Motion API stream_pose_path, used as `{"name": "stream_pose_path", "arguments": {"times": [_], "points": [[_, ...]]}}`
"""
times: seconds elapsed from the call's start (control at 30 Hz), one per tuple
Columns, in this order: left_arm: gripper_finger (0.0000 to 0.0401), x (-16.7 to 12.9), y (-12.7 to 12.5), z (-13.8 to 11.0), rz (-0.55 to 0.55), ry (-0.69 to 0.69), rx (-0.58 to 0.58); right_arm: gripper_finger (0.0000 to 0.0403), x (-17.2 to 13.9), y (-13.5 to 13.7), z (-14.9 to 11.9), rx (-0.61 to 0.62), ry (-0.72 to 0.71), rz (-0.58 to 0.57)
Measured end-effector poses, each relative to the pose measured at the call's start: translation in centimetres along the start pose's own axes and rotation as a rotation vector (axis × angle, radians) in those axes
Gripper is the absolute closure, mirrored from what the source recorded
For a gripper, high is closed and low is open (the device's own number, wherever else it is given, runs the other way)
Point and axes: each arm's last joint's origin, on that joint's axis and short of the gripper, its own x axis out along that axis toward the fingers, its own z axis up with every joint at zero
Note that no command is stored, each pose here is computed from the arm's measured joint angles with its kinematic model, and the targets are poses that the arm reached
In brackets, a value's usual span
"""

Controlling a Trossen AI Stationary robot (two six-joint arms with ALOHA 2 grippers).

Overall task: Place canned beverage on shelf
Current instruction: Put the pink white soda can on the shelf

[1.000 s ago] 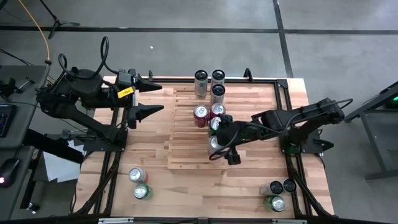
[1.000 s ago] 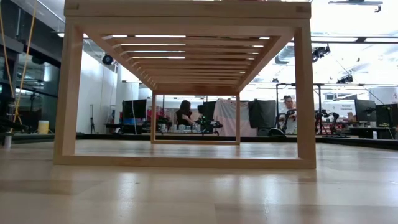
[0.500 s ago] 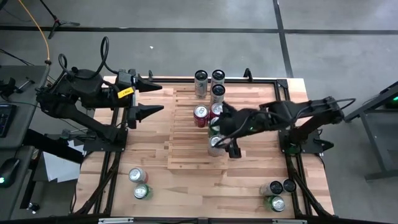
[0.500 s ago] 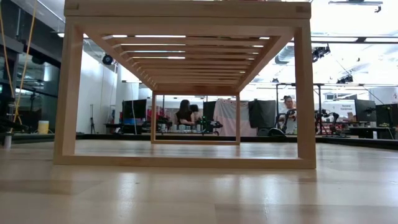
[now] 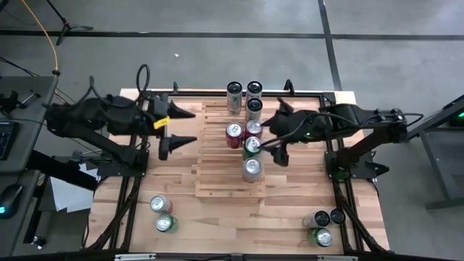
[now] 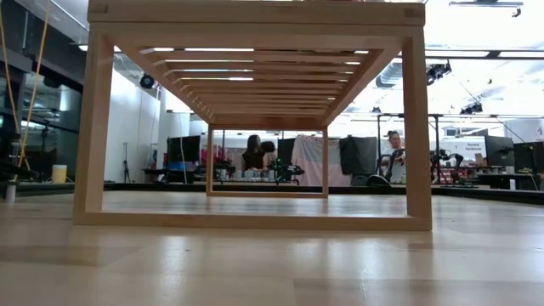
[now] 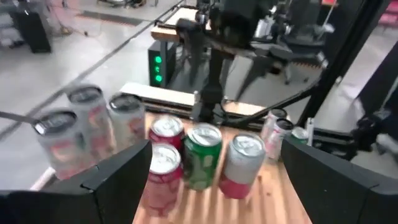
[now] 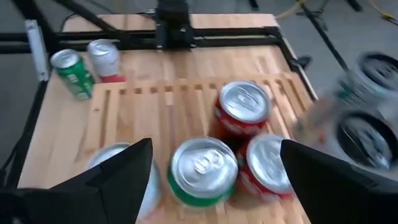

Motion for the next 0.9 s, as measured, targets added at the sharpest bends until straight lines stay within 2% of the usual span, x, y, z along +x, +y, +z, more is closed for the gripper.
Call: {"name": "stream_pose_path", "arguments": {"times": [0.27, 0.37, 0.47, 0.53, 0.63, 0.73, 0.83, 0.9], "points": [[0.0052, 1.1, 0.7, -5.4, -0.059, -0.111, -0.185, 0.0064, -3.1, -1.6, -3.1, 0.211, -0.058, -0.111], [0.0052, 0.6, 1.3, -6.9, -0.030, -0.093, -0.256, 0.0064, -3.4, -1.7, -4.0, 0.267, -0.100, -0.124], [0.0052, 0.0, 2.0, -8.1, 0.058, -0.011, -0.373, 0.0064, -3.4, -1.7, -4.5, 0.298, -0.134, -0.120], [0.0052, -0.3, 2.3, -9.0, 0.123, 0.085, -0.488, 0.0064, -3.0, -1.6, -4.7, 0.296, -0.130, -0.122], [0.0052, -0.2, 2.4, -10.6, 0.193, 0.300, -0.642, 0.0064, -2.6, -1.5, -4.8, 0.288, -0.130, -0.144], [0.0052, 0.1, 1.4, -12.6, 0.257, 0.567, -0.777, 0.0064, -1.9, -1.5, -5.1, 0.269, -0.112, -0.174], [0.0052, 0.3, -0.3, -14.7, 0.357, 0.791, -0.835, 0.0064, -1.4, -1.7, -5.4, 0.267, -0.097, -0.191], [0.0052, 0.2, -1.8, -15.9, 0.434, 0.891, -0.855, 0.0064, -1.2, -1.9, -5.6, 0.264, -0.079, -0.203]]}}
